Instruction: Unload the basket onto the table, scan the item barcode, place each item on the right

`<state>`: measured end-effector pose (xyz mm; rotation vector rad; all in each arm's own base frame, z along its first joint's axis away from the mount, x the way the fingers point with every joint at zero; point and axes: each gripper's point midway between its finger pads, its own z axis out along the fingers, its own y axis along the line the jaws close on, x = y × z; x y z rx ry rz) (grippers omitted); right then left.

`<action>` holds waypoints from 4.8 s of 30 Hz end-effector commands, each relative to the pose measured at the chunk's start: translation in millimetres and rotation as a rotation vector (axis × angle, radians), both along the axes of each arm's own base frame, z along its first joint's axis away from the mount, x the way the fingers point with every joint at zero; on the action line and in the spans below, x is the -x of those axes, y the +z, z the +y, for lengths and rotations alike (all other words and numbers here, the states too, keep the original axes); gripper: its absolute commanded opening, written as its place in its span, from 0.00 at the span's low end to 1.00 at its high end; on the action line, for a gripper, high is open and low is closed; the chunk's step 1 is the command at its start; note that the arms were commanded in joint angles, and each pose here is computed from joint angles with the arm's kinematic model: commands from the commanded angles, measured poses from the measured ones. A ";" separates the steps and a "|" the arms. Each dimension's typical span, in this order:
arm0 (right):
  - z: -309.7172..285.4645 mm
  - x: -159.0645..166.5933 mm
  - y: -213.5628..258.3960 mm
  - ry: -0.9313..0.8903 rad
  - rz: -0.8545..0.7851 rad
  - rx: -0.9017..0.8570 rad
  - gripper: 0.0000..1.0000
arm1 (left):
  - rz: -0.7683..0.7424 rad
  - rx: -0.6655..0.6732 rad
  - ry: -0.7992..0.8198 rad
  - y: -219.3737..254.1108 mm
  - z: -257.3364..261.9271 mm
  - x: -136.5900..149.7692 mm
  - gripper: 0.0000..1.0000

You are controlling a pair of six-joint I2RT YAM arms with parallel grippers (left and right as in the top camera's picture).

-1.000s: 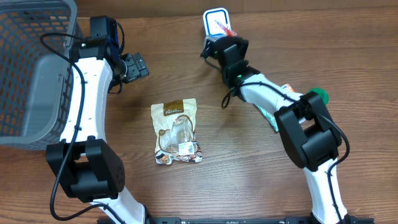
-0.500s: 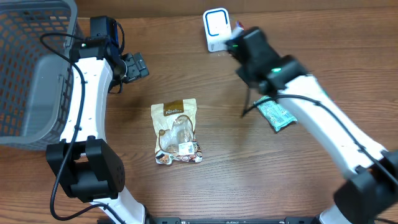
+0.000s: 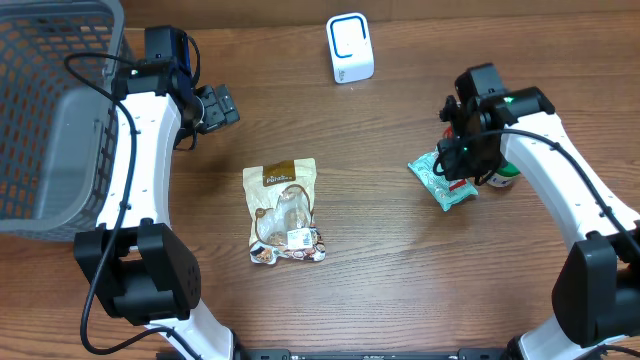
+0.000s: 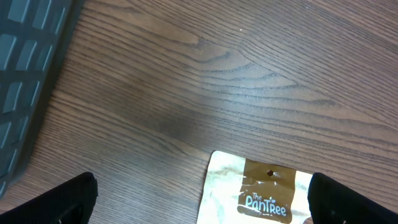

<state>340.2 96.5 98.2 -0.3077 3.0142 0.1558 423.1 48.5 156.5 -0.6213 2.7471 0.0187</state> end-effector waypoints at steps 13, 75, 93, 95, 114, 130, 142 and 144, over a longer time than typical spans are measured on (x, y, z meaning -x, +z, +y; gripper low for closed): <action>-1.0 26.0 -36.5 -0.036 0.093 -0.039 0.23 | 0.007 -0.009 -0.005 -2.7 1.1 -0.8 1.00; 306.5 28.2 -50.3 0.226 -0.408 -0.373 0.75 | 0.007 -0.009 -0.007 -2.7 0.5 -1.0 1.00; 233.6 4.3 -77.2 0.073 -0.491 -0.002 0.75 | 0.007 -0.009 -0.005 -2.8 1.1 -0.8 1.00; 218.1 0.0 -65.4 -0.017 -0.509 0.026 0.78 | 0.007 -0.009 -0.005 -2.8 1.1 -0.8 1.00; 172.3 52.8 -58.7 -0.223 -0.007 -0.118 0.25 | 0.007 -0.009 -0.006 -2.8 1.1 -0.8 1.00; 230.8 124.7 -84.8 -0.444 0.151 -0.244 0.04 | 0.007 -0.009 -0.005 -2.8 1.1 -0.8 1.00; 283.7 129.1 -38.4 0.079 0.123 -0.476 0.04 | 0.007 -0.009 -0.005 -2.8 1.1 -0.8 1.00; 279.9 115.7 -23.8 0.135 0.091 -0.504 0.09 | 0.007 -0.009 -0.005 -2.8 1.1 -0.8 1.00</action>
